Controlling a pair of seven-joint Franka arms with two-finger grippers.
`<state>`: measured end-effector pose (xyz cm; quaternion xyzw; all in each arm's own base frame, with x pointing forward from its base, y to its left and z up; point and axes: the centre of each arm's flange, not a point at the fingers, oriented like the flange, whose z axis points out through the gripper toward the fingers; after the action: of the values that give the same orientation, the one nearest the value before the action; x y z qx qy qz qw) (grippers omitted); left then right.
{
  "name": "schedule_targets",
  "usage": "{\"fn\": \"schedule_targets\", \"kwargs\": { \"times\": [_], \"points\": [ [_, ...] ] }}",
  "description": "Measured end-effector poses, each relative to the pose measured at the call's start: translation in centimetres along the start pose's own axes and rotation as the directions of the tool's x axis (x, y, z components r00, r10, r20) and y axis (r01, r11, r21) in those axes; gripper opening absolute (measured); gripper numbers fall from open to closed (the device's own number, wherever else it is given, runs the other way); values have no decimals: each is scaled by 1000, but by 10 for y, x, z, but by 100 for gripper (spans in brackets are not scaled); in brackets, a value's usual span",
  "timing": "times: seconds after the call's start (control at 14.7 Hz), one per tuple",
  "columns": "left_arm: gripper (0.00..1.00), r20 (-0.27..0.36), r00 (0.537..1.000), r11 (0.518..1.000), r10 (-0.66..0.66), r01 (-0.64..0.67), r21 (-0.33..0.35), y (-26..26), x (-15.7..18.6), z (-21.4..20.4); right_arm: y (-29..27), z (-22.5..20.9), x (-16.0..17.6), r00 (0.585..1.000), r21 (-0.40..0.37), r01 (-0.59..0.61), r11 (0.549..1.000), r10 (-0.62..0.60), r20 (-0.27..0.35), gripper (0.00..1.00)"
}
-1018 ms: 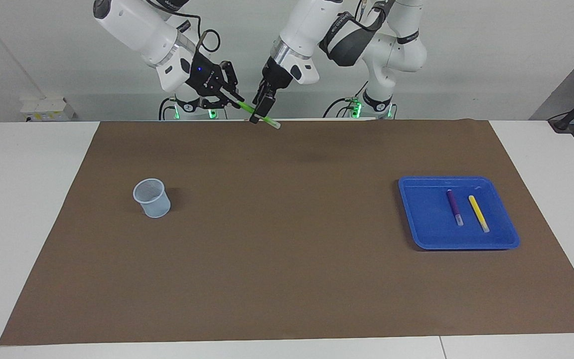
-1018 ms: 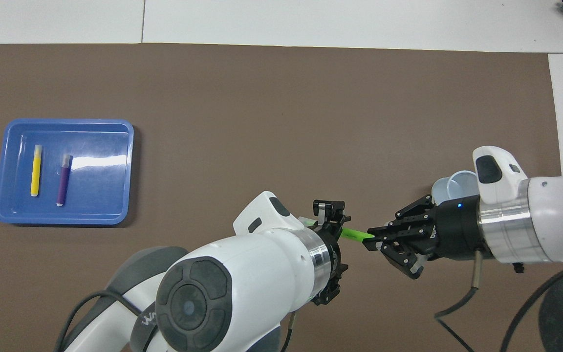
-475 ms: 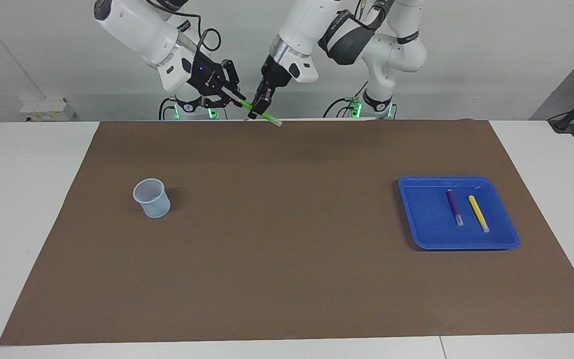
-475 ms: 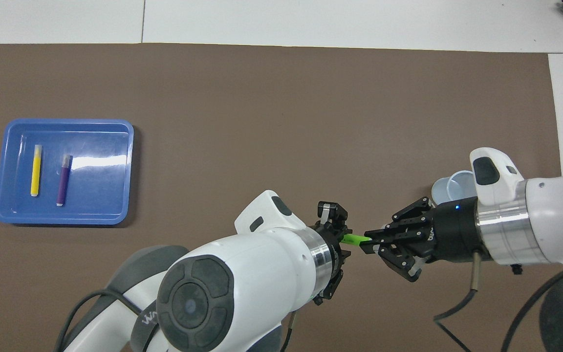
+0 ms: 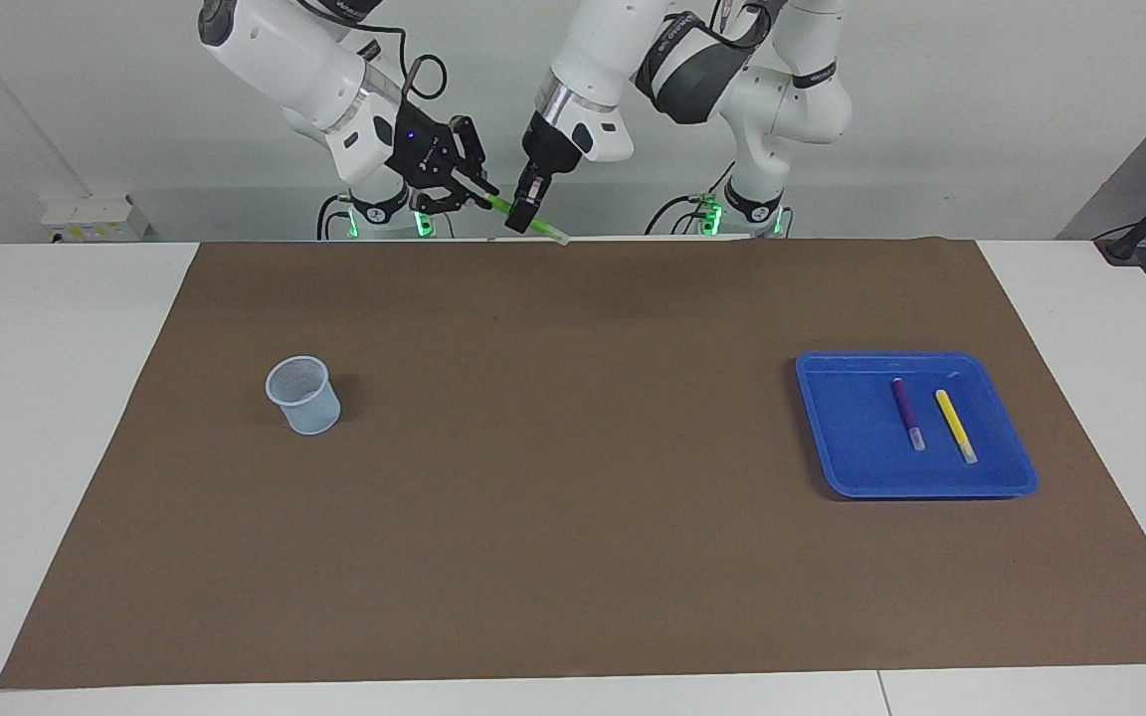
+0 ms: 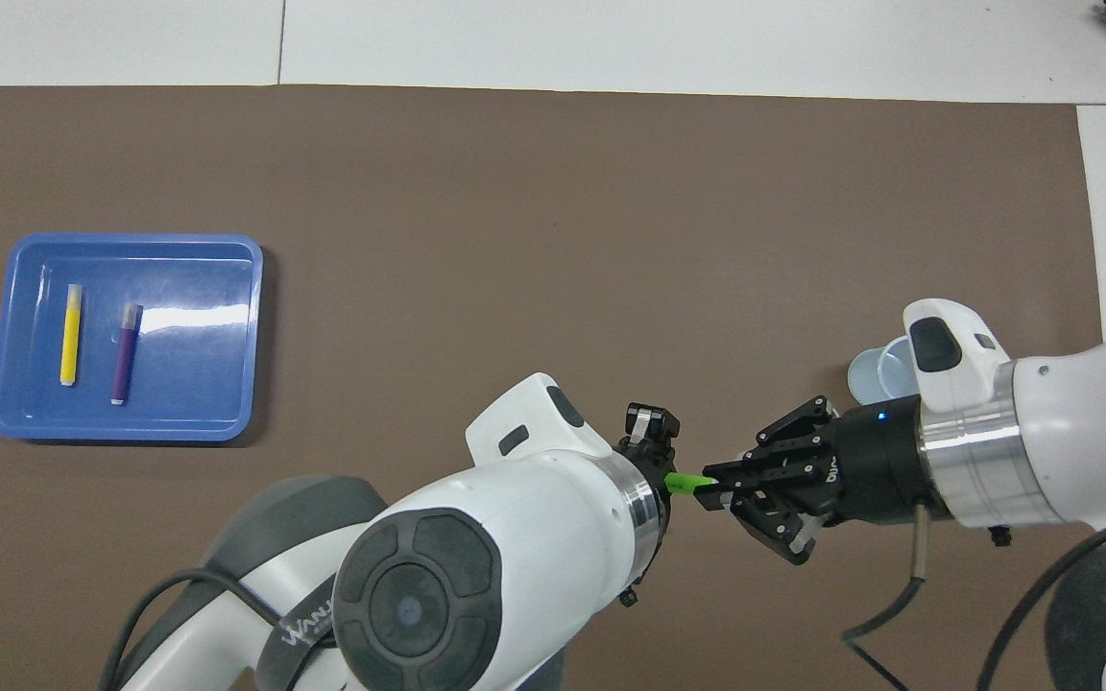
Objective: Right arm passes pens to left for tray arrangement
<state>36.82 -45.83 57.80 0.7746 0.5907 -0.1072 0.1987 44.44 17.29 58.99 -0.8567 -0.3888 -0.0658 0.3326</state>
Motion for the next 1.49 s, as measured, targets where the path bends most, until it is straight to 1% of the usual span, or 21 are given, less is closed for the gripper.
{"fn": "schedule_targets", "kwargs": {
  "times": [0.48, 1.29, 1.49],
  "points": [
    [9, -55, 996, 998, 67, -66, 7, -4, -6, 1, -2, 3, 0, 1000, 5, 2, 1000, -2, 6, 17],
    [9, -57, 995, 997, 77, -76, 9, -5, -7, 2, -2, 3, 0, 1000, 6, -5, 1000, 5, 7, 17],
    [11, -58, 995, 997, 79, -78, 11, -5, -7, 2, -2, 2, 0, 1000, 5, -4, 1000, 4, 6, 17]
  ]
}}
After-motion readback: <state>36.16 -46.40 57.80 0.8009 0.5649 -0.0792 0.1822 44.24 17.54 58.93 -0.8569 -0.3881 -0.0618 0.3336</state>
